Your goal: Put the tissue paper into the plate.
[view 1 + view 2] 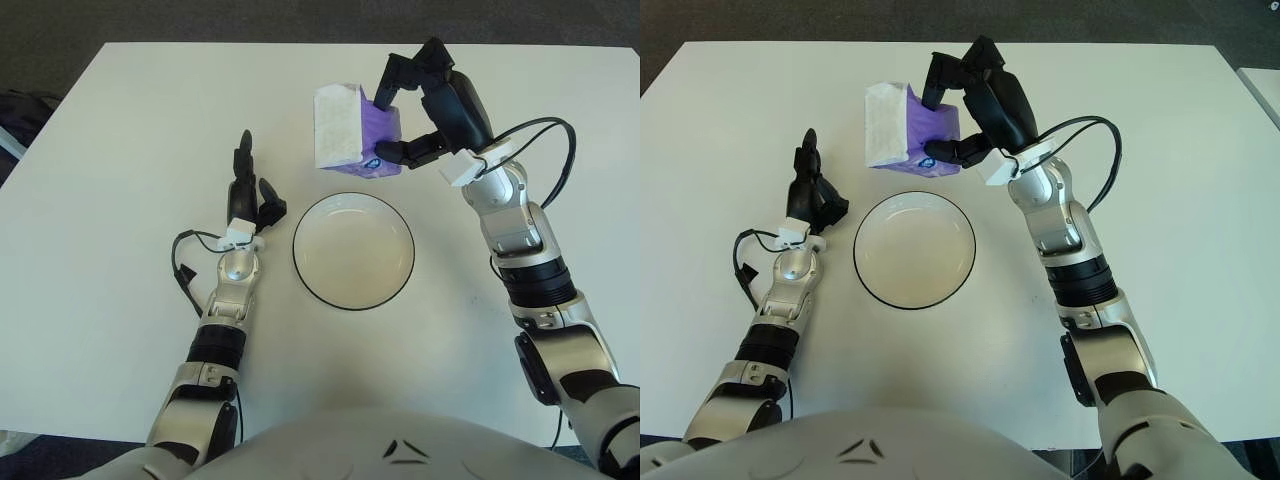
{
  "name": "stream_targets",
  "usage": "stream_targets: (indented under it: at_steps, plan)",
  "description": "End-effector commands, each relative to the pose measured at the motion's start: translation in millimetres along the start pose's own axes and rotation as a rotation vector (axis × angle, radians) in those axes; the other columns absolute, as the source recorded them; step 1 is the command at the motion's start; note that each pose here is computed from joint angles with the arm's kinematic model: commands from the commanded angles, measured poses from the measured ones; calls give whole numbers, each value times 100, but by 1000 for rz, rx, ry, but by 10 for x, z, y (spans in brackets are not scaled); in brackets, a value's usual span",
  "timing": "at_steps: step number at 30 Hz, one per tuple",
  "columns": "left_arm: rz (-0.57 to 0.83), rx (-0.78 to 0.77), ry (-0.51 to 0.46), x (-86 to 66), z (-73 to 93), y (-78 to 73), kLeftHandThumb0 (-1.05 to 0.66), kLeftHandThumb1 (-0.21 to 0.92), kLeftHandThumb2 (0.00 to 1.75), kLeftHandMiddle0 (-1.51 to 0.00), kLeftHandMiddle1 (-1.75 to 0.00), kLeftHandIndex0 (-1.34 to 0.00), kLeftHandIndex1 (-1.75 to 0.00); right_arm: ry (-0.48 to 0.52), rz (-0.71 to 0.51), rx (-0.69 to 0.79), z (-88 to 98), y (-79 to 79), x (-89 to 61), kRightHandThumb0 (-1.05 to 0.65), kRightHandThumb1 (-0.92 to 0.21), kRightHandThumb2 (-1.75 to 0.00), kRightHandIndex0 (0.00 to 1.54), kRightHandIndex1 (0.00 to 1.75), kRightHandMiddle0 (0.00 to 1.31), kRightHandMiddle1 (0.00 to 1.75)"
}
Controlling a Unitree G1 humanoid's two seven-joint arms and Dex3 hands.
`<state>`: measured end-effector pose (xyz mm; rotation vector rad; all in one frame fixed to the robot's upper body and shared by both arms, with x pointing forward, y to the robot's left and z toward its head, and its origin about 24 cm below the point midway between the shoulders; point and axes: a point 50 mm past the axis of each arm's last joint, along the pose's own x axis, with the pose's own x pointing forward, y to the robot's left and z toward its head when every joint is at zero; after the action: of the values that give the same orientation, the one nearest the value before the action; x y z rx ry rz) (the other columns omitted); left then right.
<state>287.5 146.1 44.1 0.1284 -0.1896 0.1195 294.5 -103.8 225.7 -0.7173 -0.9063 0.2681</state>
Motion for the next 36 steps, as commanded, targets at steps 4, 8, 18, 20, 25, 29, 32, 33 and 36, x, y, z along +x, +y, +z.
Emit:
stream_targets:
  at_steps: [4, 8, 18, 20, 25, 29, 32, 33, 36]
  plan:
    - [-20, 31, 257, -409, -515, -4, -87, 92, 122, -4, 0, 0, -17, -19, 44, 75, 83, -41, -98, -8, -31, -126, 127, 175, 98, 175]
    - [-20, 36, 259, -415, -520, -2, -87, 92, 122, -5, 0, 0, -17, -29, 98, 80, 103, -37, -144, -7, -29, -129, 126, 175, 101, 175]
    - [-28, 46, 272, -426, -529, 8, -89, 92, 124, -4, 0, 0, -15, -61, 179, 64, 186, -3, -244, -4, -26, -135, 125, 175, 103, 175]
    - [-26, 47, 273, -426, -528, 9, -89, 92, 124, -4, 0, 0, -15, -40, 207, 90, 140, 4, -262, -5, -27, -136, 125, 175, 103, 175]
    - [-23, 52, 270, -426, -526, 11, -89, 92, 124, -4, 0, 0, -14, -30, 220, 83, 125, 16, -270, -5, -27, -135, 124, 175, 101, 175]
    - [-21, 53, 268, -428, -526, 14, -89, 92, 124, -5, 0, 0, -14, -56, 204, 36, 151, 27, -294, -4, -27, -136, 123, 175, 101, 175]
    - [-20, 48, 272, -427, -527, 16, -89, 92, 124, -5, 0, 0, -14, -43, 206, 66, 155, 44, -304, -6, -29, -135, 125, 175, 100, 175]
    - [-20, 48, 272, -427, -528, 17, -89, 92, 124, -5, -1, 0, -14, -39, 207, 74, 154, 47, -305, -6, -29, -134, 126, 175, 99, 175]
    - [-20, 48, 271, -426, -527, 21, -89, 92, 124, -5, -1, 0, -14, -23, 211, 103, 147, 72, -311, -8, -31, -132, 126, 175, 98, 175]
